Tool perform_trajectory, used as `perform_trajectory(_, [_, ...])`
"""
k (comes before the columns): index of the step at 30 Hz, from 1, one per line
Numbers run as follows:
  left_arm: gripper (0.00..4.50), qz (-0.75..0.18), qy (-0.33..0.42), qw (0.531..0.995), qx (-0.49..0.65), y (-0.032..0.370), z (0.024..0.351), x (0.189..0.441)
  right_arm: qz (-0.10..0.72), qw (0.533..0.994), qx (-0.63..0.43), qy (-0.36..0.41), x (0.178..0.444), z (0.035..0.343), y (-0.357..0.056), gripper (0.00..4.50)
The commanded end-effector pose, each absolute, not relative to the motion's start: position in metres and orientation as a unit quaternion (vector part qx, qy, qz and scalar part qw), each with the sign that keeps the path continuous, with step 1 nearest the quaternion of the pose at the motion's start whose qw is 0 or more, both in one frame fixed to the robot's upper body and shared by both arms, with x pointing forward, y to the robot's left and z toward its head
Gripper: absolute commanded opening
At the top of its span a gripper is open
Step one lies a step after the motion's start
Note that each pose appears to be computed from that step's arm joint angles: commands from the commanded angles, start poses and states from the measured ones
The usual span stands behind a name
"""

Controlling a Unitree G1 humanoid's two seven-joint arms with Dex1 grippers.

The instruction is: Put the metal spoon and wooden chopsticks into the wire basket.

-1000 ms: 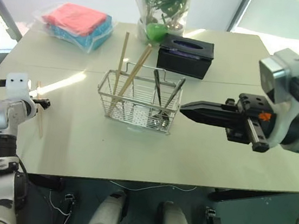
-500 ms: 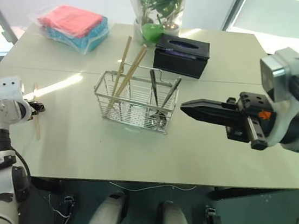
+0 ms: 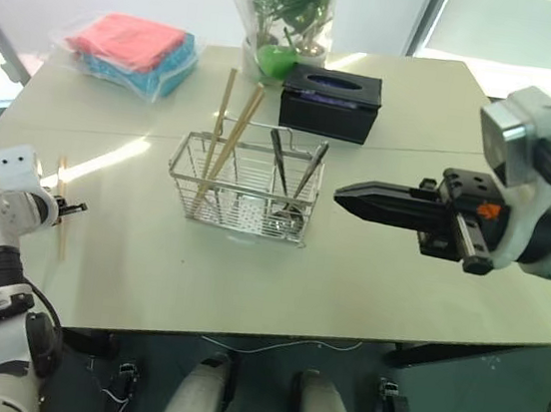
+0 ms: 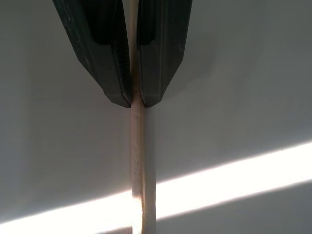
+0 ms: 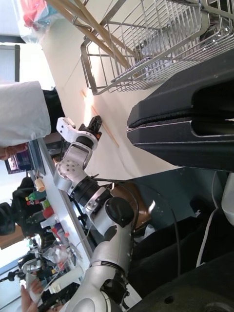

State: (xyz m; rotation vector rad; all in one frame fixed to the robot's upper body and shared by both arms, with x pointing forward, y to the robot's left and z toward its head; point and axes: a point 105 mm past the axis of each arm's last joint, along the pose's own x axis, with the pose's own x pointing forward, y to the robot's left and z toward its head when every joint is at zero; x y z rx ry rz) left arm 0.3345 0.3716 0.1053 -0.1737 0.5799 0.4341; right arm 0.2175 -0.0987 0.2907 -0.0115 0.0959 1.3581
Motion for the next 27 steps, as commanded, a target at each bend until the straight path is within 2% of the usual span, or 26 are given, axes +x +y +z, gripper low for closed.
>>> perform_trajectory(1, [0.06,0.125,0.053,0.990,-0.039,0.345,0.199,0.378,0.627,0.779,-0.001,0.019,0.217,0.296,-0.099,0.00])
perform_trajectory(3, [0.06,0.036,-0.032,0.991,-0.123,0.321,0.238,0.385,0.625,0.780,0.003,0.018,0.217,0.294,-0.099,0.00])
perform_trajectory(6, [0.06,-0.033,-0.095,0.985,-0.141,0.308,0.275,0.389,0.620,0.784,0.009,0.014,0.219,0.292,-0.099,0.00])
perform_trajectory(10, [0.06,-0.125,-0.133,0.976,-0.118,0.287,0.302,0.392,0.617,0.787,0.015,0.008,0.220,0.287,-0.097,0.00])
perform_trajectory(14, [0.06,-0.259,-0.213,0.933,-0.130,0.257,0.330,0.375,0.612,0.791,0.017,0.001,0.222,0.285,-0.097,0.00])
perform_trajectory(17, [0.06,-0.344,-0.247,0.890,-0.172,0.242,0.338,0.362,0.610,0.792,0.019,-0.003,0.223,0.283,-0.097,0.00])
perform_trajectory(20, [0.06,-0.388,-0.266,0.857,-0.210,0.231,0.344,0.359,0.609,0.793,0.021,-0.005,0.224,0.282,-0.096,0.00])
perform_trajectory(27, [0.06,-0.420,-0.271,0.831,-0.242,0.205,0.342,0.372,0.606,0.795,0.019,-0.011,0.225,0.283,-0.096,0.00])
